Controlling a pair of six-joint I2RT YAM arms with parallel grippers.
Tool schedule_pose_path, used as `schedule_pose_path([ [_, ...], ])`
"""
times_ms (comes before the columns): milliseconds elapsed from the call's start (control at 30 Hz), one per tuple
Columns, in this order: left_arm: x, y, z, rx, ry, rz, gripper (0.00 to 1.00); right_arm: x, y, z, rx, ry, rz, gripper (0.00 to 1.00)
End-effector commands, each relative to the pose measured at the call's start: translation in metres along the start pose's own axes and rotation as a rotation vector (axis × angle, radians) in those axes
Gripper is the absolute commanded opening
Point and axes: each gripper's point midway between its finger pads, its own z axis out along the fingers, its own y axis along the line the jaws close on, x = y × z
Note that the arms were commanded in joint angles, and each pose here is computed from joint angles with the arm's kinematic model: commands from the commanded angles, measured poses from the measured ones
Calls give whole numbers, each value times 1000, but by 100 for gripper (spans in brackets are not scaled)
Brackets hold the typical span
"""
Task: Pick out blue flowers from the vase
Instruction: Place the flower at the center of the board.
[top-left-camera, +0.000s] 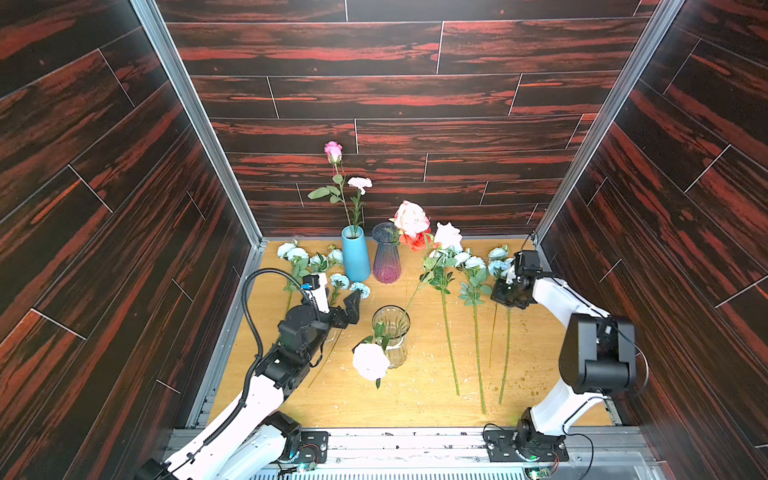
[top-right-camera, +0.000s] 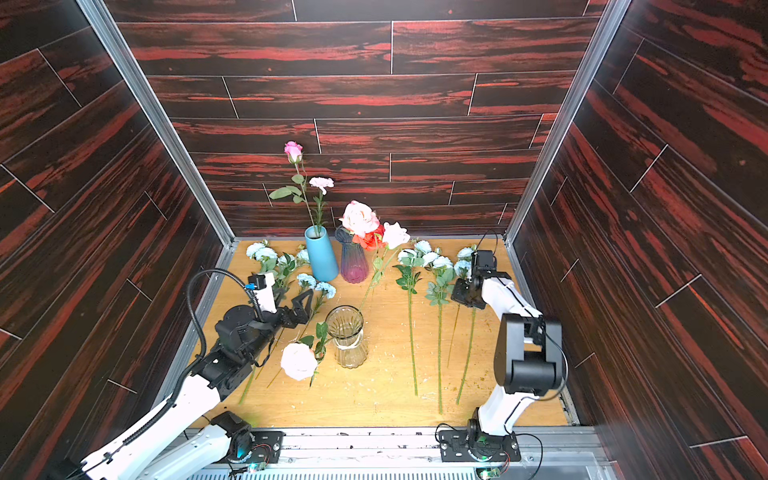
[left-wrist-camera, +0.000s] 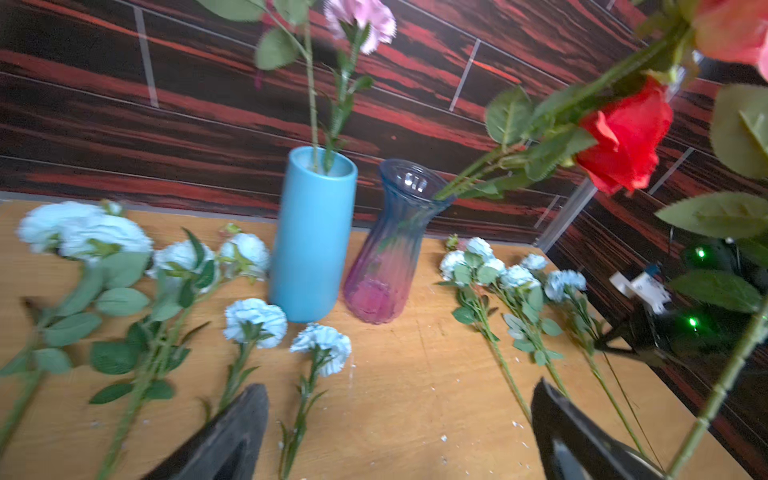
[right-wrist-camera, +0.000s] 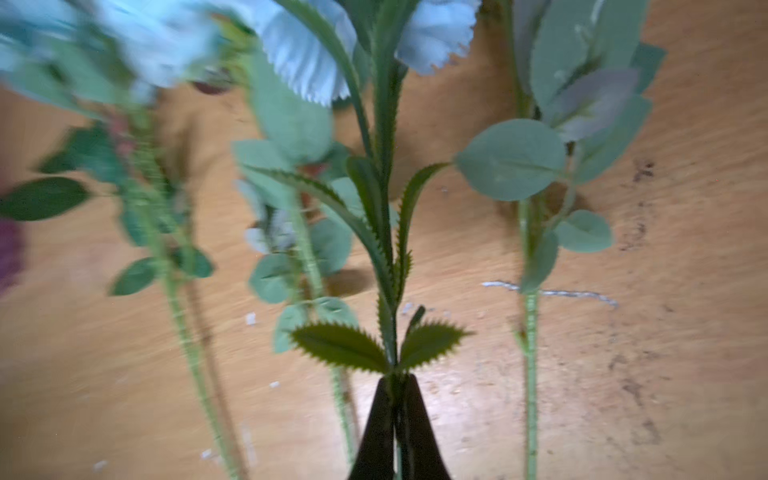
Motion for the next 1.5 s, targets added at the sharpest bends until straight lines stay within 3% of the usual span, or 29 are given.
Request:
schedule_pose_path([
  [0, -1, 23, -4, -106, -15, -19, 100, 18, -18, 16, 168, 93, -90, 0],
  [100, 0, 29, -1, -116, 4, -43, 100, 20, -16, 23, 222, 104, -131, 0],
  [167, -1, 26, 4, -108, 57, -51, 100, 20, -13, 22, 222, 92, -135, 12],
  [267, 3, 15, 4, -93, 225, -24, 93, 12, -2, 5, 170, 11, -120, 23],
  [467, 11, -24, -11, 71, 435, -84, 79, 6, 48, -45, -26, -183, -132, 27],
  [567, 24, -47, -25, 151, 606, -90, 74, 13, 67, -41, -82, -234, -148, 29],
  [667, 40, -52, -36, 133, 719, -47, 73, 25, 78, -24, -130, -249, -173, 31],
  [833, 54, -54, -36, 129, 786, -62, 70, 34, 85, -4, -175, -229, -188, 37],
  [1033, 69, -61, -26, 110, 887, -17, 59, 37, 90, -1, -205, -225, -194, 37],
  [1300, 62, -75, -13, 142, 889, -8, 57, 38, 92, 0, -212, -221, -199, 37],
  [1467, 77, -77, -3, 132, 946, 22, 55, 39, 93, 2, -208, -213, -201, 37],
])
